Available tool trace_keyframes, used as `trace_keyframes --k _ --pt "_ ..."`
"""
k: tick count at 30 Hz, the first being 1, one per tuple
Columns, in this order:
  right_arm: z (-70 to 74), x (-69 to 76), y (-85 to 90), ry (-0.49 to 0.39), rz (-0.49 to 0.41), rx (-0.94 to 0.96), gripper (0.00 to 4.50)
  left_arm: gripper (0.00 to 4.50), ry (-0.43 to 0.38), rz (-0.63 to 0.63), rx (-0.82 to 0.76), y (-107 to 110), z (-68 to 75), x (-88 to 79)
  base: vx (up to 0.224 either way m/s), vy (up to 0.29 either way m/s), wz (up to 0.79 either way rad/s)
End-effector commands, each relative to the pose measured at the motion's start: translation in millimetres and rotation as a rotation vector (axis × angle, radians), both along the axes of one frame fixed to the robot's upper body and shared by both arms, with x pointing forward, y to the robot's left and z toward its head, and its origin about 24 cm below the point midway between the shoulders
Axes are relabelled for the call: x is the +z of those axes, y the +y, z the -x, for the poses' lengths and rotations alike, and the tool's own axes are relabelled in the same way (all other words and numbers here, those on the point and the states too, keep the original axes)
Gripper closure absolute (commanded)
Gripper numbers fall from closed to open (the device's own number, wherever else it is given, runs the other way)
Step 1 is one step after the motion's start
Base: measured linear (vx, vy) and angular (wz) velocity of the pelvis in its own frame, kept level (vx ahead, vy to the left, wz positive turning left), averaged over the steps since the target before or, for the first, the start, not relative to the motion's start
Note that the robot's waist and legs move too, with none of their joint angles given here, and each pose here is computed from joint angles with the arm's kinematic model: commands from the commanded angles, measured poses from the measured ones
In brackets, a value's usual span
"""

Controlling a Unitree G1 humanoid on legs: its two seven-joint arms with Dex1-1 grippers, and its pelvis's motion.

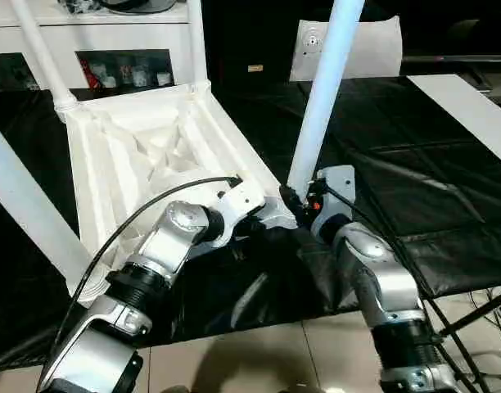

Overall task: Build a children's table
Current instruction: Rotate leg to tighten

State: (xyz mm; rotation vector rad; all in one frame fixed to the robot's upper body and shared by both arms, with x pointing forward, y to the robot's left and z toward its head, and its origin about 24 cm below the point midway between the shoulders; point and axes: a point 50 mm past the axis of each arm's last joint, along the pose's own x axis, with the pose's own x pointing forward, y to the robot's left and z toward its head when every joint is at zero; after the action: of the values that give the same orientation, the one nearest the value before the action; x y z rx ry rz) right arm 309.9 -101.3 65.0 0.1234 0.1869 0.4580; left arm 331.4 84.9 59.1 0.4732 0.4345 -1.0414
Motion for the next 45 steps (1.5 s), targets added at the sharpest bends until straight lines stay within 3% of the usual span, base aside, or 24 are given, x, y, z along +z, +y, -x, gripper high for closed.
trace_keyframes --k 1,8,9,11,13,16,22,23,27,28,36,38,45 --pt "14.9 -2.7 21.9 0.009 -0.06 0.222 1.59 4.5 -0.071 0.026 -0.072 -7.1 1.0 9.2 0.0 0.0 0.0" --pt "19.2 2.6 -15.9 -0.044 0.015 0.326 0.97 4.5 -0.084 0.037 -0.197 13.5 7.2 9.0 0.0 0.0 0.0" --pt "21.0 5.6 -30.1 -0.061 0.057 0.414 0.91 4.5 -0.064 0.043 -0.282 21.7 11.7 8.2 0.0 0.0 0.0" --pt "22.8 7.8 -37.6 -0.066 0.077 0.481 0.82 4.5 -0.047 0.048 -0.327 26.7 14.2 7.9 0.0 0.0 0.0" --pt "24.2 9.1 -41.3 -0.068 0.091 0.526 0.53 4.5 -0.034 0.049 -0.366 29.6 16.2 7.8 0.0 0.0 0.0" --pt "30.3 13.7 -48.8 -0.053 0.121 0.729 0.53 4.5 0.039 0.006 -0.502 41.8 22.3 6.6 0.0 0.0 0.0" --pt "29.5 13.8 -51.7 -0.026 0.12 0.858 0.53 4.5 0.077 -0.024 -0.602 47.6 25.8 7.9 0.0 0.0 0.0" --pt "29.1 13.8 -51.9 -0.021 0.123 0.881 0.81 4.5 0.084 -0.028 -0.619 48.2 26.6 8.0 0.0 0.0 0.0" --pt "24.3 15.5 -51.5 -0.011 0.119 0.944 0.94 4.5 0.097 -0.049 -0.687 48.9 28.5 8.5 0.0 0.0 0.0" --pt "23.6 15.5 -51.5 -0.011 0.119 0.954 1.23 4.5 0.099 -0.049 -0.694 49.0 28.6 8.5 0.0 0.0 0.0" --pt "22.1 15.5 -46.3 0.008 0.101 1.031 1.83 4.5 0.095 -0.049 -0.725 46.9 27.7 11.3 0.0 0.0 0.0" --pt "22.0 15.4 -44.0 0.014 0.091 1.054 2.19 4.5 0.096 -0.051 -0.735 47.8 27.8 11.5 0.0 0.0 0.0" --pt "24.4 13.8 -40.2 0.028 0.076 1.086 2.52 4.5 0.101 -0.064 -0.74 50.1 28.0 11.0 0.0 0.0 0.0"
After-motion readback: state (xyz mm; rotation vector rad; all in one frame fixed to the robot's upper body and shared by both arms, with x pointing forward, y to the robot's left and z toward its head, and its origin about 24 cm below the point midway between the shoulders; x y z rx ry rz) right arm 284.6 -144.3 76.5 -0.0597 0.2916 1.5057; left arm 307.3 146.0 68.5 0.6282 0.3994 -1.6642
